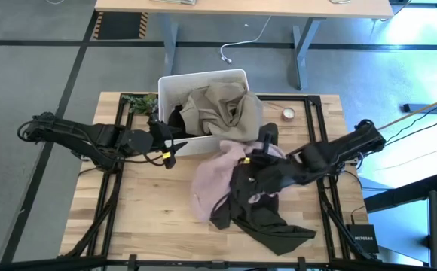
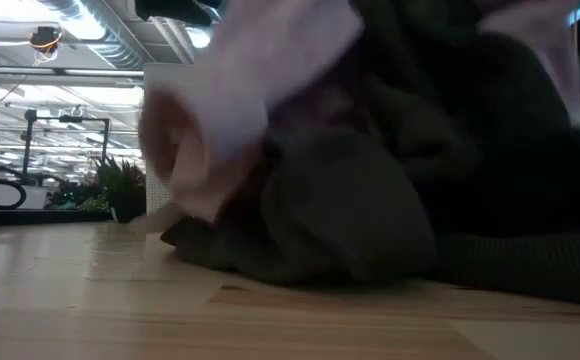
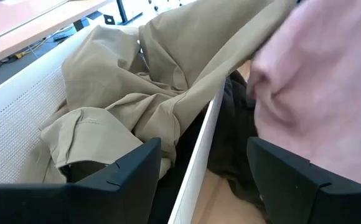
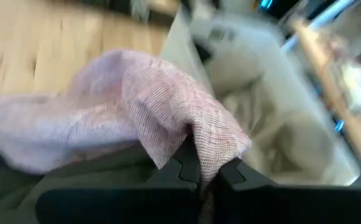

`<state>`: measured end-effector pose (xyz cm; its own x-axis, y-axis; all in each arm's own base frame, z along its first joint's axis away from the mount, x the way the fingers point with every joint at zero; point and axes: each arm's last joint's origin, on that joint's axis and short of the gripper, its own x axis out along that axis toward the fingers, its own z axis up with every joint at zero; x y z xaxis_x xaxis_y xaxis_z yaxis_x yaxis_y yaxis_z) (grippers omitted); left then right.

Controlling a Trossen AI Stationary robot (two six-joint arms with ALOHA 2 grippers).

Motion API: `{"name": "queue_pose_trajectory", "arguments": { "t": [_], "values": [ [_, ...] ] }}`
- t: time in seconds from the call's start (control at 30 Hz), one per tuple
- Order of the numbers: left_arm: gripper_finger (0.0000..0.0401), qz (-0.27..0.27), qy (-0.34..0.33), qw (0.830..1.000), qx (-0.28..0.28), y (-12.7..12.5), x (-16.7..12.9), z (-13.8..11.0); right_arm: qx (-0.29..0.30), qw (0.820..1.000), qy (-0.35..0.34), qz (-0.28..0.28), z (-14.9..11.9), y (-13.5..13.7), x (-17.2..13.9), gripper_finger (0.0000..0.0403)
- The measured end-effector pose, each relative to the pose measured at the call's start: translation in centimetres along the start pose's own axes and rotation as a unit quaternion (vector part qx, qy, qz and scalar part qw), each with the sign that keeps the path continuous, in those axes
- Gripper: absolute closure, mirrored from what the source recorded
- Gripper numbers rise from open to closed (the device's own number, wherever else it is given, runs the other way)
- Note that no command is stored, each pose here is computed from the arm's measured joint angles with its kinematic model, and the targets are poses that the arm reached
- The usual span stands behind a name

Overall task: Sort clothes
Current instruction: Put the pink shirt into the white laundry bin

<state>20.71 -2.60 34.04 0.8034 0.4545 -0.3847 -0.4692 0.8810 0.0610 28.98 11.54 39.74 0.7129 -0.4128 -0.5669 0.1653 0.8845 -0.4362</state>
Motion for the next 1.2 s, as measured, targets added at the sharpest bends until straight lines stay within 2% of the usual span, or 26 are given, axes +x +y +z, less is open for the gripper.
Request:
{"name": "queue_pose_trajectory", "arguments": {
  "t": [0.17,0.3,0.4,0.57,0.67,0.7,0.8,0.93,1.03,1.13,1.2],
  "values": [
    [0.0168,0.000,0.000,1.000,0.000,0.0,0.0,0.0,-0.008,0.995,-0.083,-0.048,3.1,-2.5,-2.0,0.0392],
    [0.0168,-0.001,-0.003,1.000,-0.003,0.0,0.0,0.1,0.016,0.978,-0.176,-0.113,6.5,-6.3,-3.6,0.0390],
    [0.0168,-0.001,-0.005,1.000,-0.006,0.0,0.0,0.1,0.041,0.951,-0.257,-0.167,8.7,-10.1,-4.6,0.0394],
    [0.0168,-0.002,-0.010,1.000,-0.010,-0.1,0.0,0.2,0.102,0.879,-0.408,-0.226,10.4,-16.3,-5.1,0.0392],
    [0.0168,-0.002,-0.007,1.000,-0.004,0.0,0.0,0.2,0.131,0.862,-0.437,-0.222,10.2,-18.5,-4.1,0.0387],
    [0.0168,-0.002,-0.007,1.000,-0.003,0.0,0.0,0.2,0.134,0.865,-0.430,-0.223,10.0,-19.0,-3.6,0.0387],
    [0.0168,-0.002,-0.006,1.000,-0.001,0.0,0.0,0.1,0.135,0.889,-0.376,-0.226,9.4,-19.8,-0.7,0.0386],
    [0.0168,-0.001,-0.003,1.000,0.002,0.0,0.0,0.1,0.162,0.928,-0.269,-0.201,8.0,-20.0,4.5,0.0385],
    [0.0168,-0.001,-0.003,1.000,0.002,0.0,0.0,0.1,0.179,0.949,-0.195,-0.173,6.8,-19.6,8.0,0.0380],
    [0.0168,-0.001,-0.003,1.000,0.000,0.0,0.0,0.1,0.181,0.966,-0.127,-0.136,5.6,-18.8,10.7,0.0354],
    [0.0168,-0.001,-0.002,1.000,0.000,0.0,0.0,0.1,0.183,0.971,-0.093,-0.122,5.0,-18.3,11.3,0.0325]
  ]
}}
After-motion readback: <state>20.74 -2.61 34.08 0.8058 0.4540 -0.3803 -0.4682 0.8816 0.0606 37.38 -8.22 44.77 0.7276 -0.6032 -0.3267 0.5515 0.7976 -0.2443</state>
